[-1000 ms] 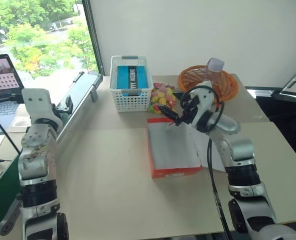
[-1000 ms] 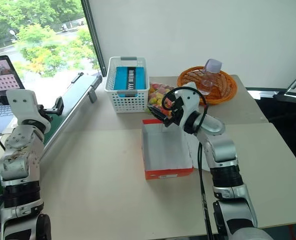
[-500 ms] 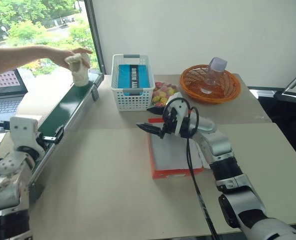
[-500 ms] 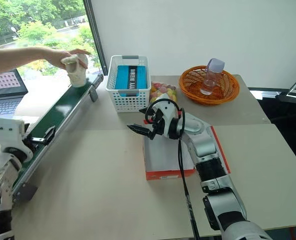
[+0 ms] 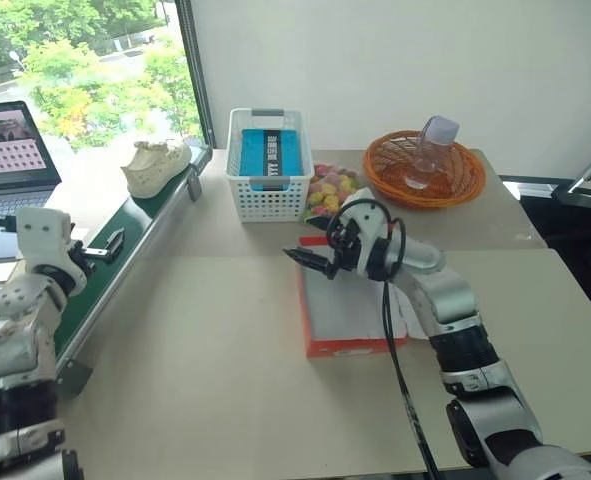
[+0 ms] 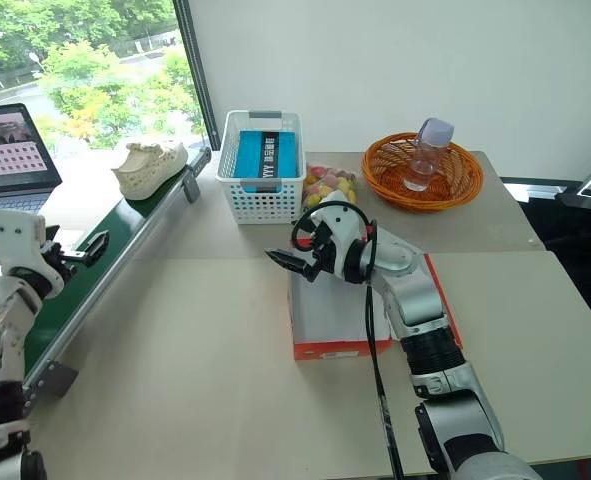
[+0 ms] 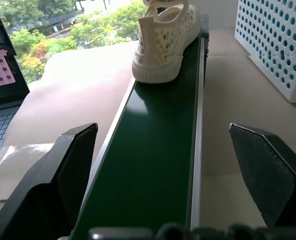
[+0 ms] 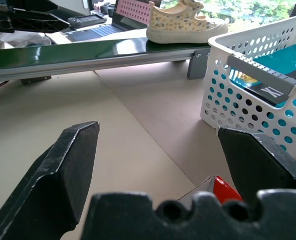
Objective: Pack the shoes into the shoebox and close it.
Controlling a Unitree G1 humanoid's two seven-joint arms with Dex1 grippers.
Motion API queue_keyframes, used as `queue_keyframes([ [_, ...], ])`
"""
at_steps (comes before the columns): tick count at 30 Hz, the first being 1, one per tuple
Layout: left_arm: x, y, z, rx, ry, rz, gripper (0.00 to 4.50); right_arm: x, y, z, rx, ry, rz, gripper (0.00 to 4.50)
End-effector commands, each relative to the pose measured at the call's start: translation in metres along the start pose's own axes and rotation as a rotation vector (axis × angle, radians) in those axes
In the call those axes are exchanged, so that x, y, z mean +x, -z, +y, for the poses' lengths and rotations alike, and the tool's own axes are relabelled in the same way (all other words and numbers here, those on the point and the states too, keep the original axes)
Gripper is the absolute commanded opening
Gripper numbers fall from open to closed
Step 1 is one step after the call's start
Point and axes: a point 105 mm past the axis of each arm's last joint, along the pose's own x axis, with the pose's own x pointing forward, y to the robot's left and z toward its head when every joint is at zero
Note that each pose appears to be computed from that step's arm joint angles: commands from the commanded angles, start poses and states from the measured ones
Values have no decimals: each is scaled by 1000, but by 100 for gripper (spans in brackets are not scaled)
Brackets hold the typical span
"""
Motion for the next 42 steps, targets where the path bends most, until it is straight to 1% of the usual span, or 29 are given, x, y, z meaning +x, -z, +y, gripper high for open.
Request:
queue_keyframes([
  [1, 16, -13, 3, 39, -5, -25, 450, -13, -16, -9, -37, 66, -32, 447],
  [3, 26, -12, 7, 34, -8, -4, 450, -18, -17, -13, -41, 93, -25, 447],
  [7, 33, -8, 19, 38, -28, 42, 450, -25, -16, -17, -42, 127, -13, 447],
  [10, 34, 2, 32, 14, -43, 105, 450, -27, -15, -19, -46, 152, -4, 447],
  [13, 34, 12, 37, 6, -45, 156, 450, -29, -14, -20, -51, 163, 6, 447],
  [17, 35, 28, 32, -5, 0, 226, 450, -31, -14, -22, -64, 177, 14, 447],
  [21, 35, 45, 8, -34, 143, 293, 450, -34, -19, -27, -83, 200, 10, 447],
  [23, 35, 48, 1, -32, 181, 304, 450, -35, -21, -29, -91, 210, 8, 447],
  [25, 36, 46, 0, -42, 184, 296, 398, -36, -23, -30, -97, 215, 7, 450],
  [26, 37, 45, -1, -52, 189, 292, 385, -36, -23, -31, -99, 217, 7, 450],
  [28, 37, 42, -3, -52, 200, 280, 312, -36, -24, -32, -106, 222, 9, 450],
  [29, 38, 38, -6, -44, 211, 268, 293, -36, -24, -32, -108, 223, 10, 450],
  [31, 40, 28, -10, -35, 225, 235, 282, -36, -25, -32, -110, 224, 12, 450],
  [34, 45, 7, -20, -14, 247, 169, 272, -36, -25, -33, -111, 226, 13, 450],
  [35, 48, -9, -26, -6, 252, 115, 272, -36, -26, -34, -111, 227, 13, 450],
  [36, 49, -20, -29, -1, 254, 79, 272, -36, -26, -34, -110, 228, 13, 450],
  [38, 54, -56, -45, 22, 273, -30, 272, -37, -26, -35, -108, 234, 13, 450],
  [40, 55, -76, -56, 42, 288, -84, 272, -37, -26, -36, -107, 236, 13, 450],
  [41, 54, -86, -66, 34, 317, -110, 272, -38, -26, -36, -108, 238, 12, 450],
  [42, 52, -101, -85, 20, 375, -156, 272, -38, -28, -37, -105, 243, 4, 450],
])
